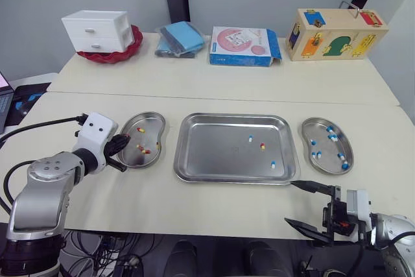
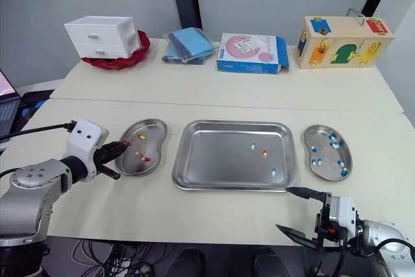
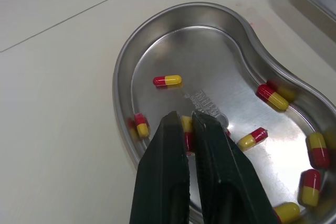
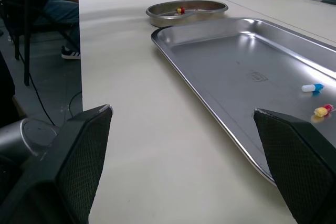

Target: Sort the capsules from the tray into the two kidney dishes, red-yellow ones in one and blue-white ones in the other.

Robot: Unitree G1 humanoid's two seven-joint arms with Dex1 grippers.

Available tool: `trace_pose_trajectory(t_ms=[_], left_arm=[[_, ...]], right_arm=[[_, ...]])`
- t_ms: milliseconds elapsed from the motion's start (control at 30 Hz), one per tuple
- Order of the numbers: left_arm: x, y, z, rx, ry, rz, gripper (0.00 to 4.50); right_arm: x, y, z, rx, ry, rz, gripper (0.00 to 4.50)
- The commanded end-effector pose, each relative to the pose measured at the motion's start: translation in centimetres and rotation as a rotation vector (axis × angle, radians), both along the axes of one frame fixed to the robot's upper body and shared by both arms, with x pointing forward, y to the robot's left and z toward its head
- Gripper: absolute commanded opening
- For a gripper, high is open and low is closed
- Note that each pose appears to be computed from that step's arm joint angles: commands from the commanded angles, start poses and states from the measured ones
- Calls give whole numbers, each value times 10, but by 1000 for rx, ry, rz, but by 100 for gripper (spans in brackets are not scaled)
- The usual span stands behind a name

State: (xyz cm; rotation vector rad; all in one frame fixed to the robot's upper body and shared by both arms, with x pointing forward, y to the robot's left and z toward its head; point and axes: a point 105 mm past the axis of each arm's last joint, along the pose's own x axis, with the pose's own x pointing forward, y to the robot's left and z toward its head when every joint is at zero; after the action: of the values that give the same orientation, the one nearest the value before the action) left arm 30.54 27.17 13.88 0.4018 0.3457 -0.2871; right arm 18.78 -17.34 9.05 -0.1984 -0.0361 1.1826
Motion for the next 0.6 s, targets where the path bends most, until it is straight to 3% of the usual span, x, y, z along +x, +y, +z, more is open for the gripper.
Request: trace_pose_trajectory(t_ms=[33,600], left_arm=[[4,-1,10,11,-41,-7,24],[10,0,8,12,-36,-22,24]], right_arm=[[2,3,7,16,-28,-4,450],[3,4,13,17,-45,-17,450]])
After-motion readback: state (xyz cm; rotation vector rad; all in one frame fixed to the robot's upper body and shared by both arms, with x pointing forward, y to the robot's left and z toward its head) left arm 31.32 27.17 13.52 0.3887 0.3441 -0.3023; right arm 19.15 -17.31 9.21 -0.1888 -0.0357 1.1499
